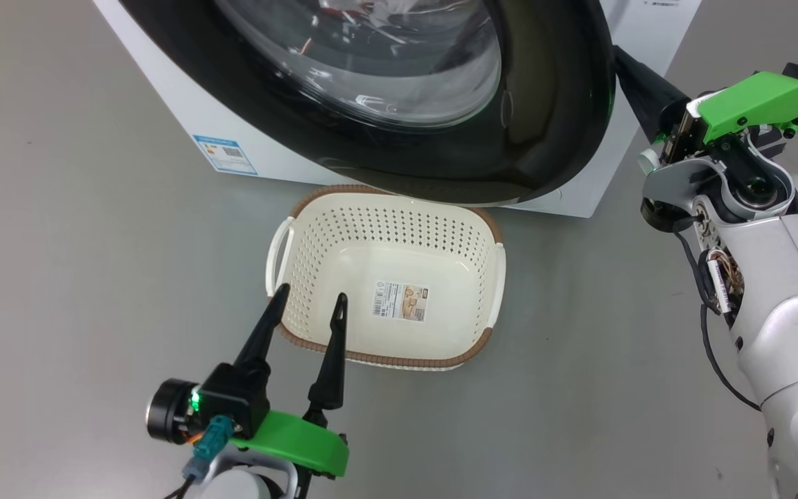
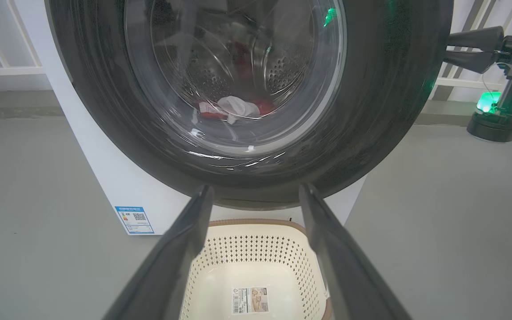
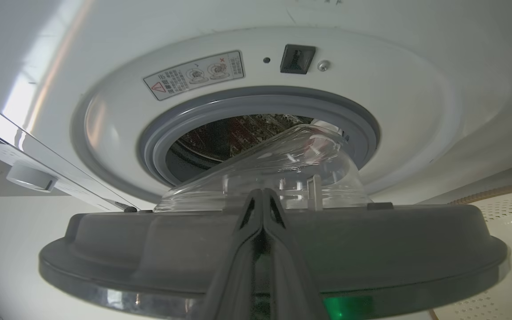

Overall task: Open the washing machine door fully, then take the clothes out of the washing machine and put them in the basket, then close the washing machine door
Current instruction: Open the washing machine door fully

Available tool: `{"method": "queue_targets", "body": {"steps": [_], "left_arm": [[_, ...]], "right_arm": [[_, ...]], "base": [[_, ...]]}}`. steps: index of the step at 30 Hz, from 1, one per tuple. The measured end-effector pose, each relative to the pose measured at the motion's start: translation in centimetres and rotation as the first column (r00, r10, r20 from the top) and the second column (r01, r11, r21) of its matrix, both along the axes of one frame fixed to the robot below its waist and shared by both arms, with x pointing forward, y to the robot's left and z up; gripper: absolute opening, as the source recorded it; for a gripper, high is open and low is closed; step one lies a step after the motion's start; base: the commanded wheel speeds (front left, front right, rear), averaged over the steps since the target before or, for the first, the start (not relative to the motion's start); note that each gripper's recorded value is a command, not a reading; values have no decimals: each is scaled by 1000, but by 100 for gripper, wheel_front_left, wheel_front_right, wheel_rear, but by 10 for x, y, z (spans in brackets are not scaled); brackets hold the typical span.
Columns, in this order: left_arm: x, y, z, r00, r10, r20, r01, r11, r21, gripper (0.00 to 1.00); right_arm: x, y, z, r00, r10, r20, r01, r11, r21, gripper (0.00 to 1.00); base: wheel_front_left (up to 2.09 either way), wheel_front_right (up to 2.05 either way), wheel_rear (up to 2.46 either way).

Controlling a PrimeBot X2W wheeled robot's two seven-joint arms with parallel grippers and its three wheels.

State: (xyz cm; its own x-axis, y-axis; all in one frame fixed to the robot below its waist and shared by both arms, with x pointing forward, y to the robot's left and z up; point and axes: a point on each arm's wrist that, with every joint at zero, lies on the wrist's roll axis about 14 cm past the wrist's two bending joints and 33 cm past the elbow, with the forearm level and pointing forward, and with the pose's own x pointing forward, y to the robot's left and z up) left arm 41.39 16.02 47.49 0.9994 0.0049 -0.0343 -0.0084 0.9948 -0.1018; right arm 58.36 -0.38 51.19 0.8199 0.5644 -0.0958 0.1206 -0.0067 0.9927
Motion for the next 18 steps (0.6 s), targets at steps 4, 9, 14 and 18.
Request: {"method": "queue_targets", "body": {"steps": [4, 9, 14, 18], "left_arm": [[2, 2, 4, 1000, 6, 12, -6, 1000, 3, 100], [1, 2, 5, 1000, 7, 14, -7, 1000, 2, 100], [1, 2, 6, 1000, 7, 17, -7, 1000, 1, 100], [1, 1, 8, 1000, 4, 22, -4, 1000, -1, 100]], "right_arm": [[-3, 7, -2, 999, 35, -9, -35, 999, 3, 0], [-6, 12, -2, 997, 77, -10, -77, 997, 11, 0], [-11, 16, 2, 993, 122, -6, -122, 992, 30, 0], [-17, 19, 6, 987, 158, 4, -158, 987, 43, 0]], "base": [[0, 0, 0], [0, 0, 0], [0, 0, 0], [0, 0, 0]]}}
